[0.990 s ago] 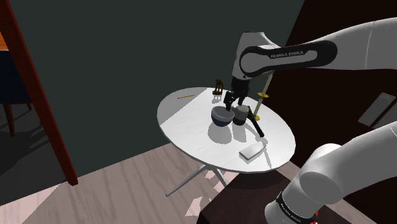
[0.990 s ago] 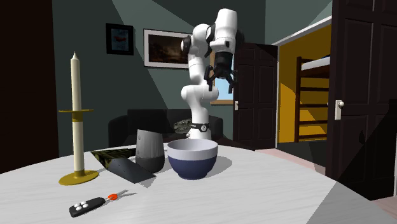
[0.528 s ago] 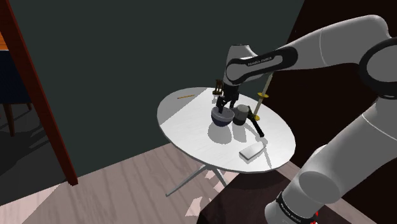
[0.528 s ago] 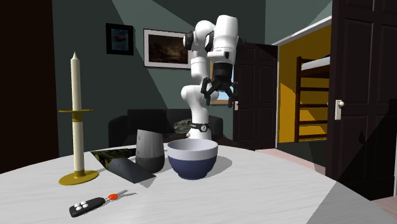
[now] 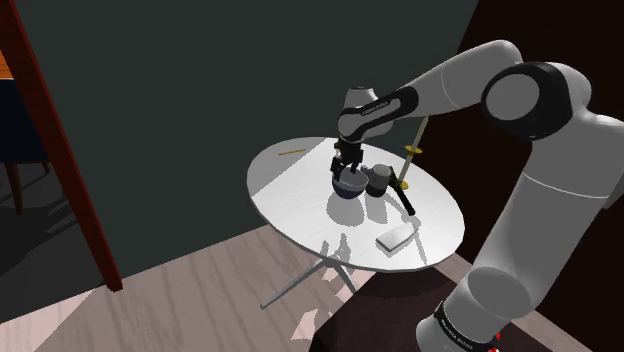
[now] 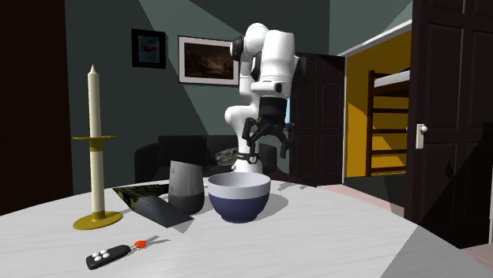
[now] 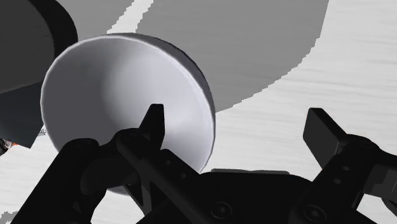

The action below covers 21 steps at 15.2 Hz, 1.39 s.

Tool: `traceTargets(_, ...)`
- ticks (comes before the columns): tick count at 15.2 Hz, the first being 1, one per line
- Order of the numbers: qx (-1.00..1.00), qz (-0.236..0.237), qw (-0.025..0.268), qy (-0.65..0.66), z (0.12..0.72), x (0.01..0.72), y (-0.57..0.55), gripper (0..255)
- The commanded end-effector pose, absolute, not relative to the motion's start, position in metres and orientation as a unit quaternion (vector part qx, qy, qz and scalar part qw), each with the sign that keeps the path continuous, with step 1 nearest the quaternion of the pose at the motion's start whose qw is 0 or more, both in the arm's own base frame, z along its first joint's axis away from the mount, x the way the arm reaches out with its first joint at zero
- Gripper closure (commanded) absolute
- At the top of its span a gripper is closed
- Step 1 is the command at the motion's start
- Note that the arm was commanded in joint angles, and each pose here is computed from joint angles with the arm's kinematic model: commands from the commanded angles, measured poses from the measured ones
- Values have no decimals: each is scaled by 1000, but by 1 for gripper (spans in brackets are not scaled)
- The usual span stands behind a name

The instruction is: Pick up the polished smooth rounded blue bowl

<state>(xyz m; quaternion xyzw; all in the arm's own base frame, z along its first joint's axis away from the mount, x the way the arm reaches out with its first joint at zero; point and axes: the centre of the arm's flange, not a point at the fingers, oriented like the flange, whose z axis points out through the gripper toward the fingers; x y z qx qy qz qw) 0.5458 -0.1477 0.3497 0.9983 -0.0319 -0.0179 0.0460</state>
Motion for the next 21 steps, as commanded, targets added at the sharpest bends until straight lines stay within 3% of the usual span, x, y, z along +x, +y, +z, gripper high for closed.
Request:
traceTargets(1,998,-19,46,-31,331,565,-159,0)
traceTargets(12,998,-20,47,-31,275,581,-169,0)
traceTargets(13,998,-20,47,-31,275,581,-170,255)
traceTargets(21,998,-20,47,-31,275,581,-170,255)
